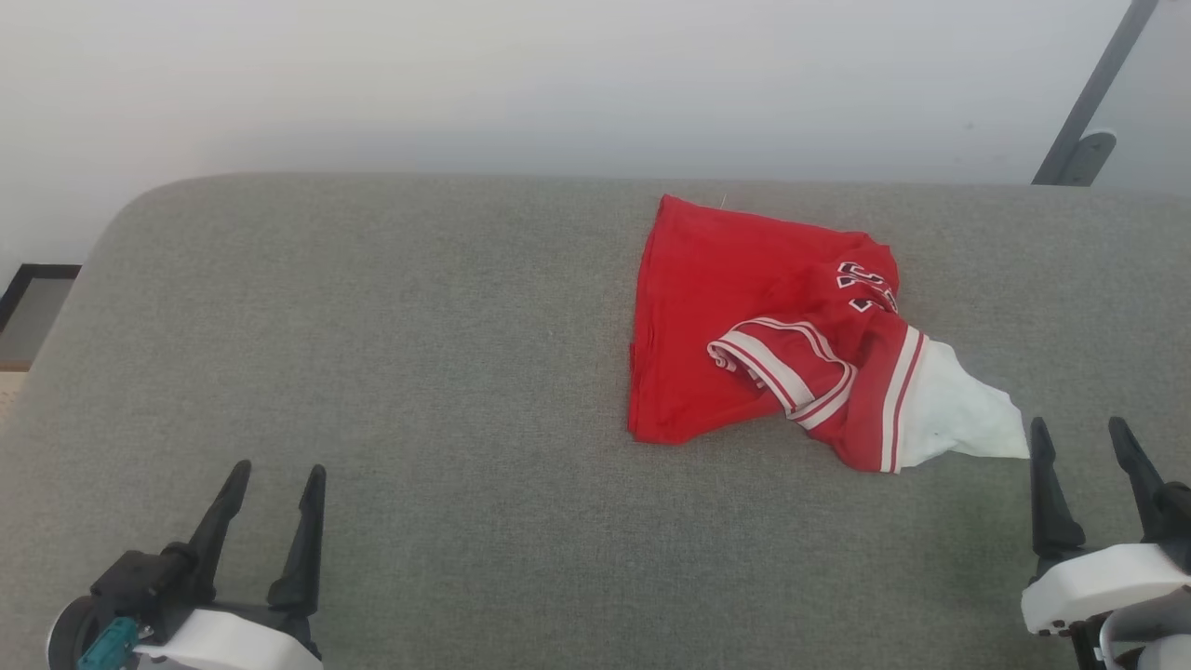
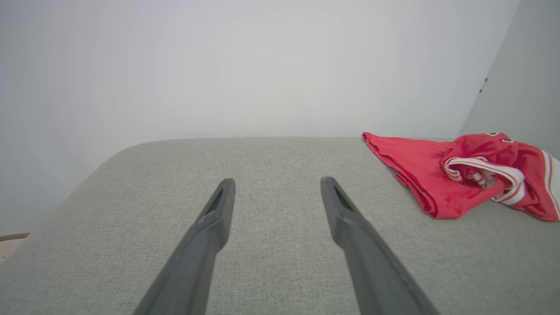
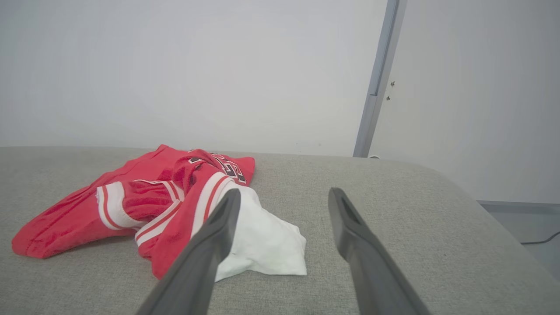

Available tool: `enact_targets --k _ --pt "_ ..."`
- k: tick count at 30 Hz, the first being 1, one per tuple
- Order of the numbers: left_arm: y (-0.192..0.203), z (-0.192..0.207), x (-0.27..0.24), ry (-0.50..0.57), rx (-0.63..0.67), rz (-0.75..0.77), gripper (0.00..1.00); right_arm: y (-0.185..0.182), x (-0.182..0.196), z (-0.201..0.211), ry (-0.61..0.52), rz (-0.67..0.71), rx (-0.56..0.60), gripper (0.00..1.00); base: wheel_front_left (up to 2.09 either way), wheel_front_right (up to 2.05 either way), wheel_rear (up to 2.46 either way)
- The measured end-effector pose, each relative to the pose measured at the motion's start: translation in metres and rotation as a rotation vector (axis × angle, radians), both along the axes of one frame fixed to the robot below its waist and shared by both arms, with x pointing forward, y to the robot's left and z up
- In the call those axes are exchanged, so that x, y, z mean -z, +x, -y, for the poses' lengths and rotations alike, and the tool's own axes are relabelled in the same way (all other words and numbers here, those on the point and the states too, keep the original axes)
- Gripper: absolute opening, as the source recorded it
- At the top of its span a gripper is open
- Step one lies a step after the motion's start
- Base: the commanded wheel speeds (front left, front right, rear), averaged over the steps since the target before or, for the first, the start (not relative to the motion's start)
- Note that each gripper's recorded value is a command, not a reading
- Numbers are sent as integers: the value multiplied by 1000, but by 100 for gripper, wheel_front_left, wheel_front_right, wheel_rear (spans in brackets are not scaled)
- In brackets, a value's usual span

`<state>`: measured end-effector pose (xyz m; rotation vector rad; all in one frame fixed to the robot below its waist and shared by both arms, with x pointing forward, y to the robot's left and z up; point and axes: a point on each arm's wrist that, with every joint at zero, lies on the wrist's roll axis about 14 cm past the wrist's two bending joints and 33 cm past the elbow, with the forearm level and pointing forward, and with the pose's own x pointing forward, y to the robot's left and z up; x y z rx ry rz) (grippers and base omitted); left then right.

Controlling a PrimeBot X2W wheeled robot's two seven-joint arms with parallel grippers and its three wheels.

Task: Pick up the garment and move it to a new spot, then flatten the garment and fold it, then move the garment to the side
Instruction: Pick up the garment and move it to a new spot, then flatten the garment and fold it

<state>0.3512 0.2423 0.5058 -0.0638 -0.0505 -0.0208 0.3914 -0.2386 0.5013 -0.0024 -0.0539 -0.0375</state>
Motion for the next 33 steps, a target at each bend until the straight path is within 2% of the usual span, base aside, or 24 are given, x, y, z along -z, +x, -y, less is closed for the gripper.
enact_targets --k 15,20,24,30,33 --pt "4 8 6 -30 -24 2 100 -2 17 -1 10 -58 -7 100 0 0 0" --pt "10 16 14 -38 -2 -23 100 20 16 3 -49 -132 -49 100 0 0 0" --pt "21 25 21 -53 15 -40 100 43 24 1 -84 -266 -107 100 0 0 0" --pt "38 37 37 -81 37 -82 100 67 53 9 -159 -561 -176 100 0 0 0" --pt "46 39 47 -92 35 -105 100 72 73 9 -134 -706 -203 100 0 0 0"
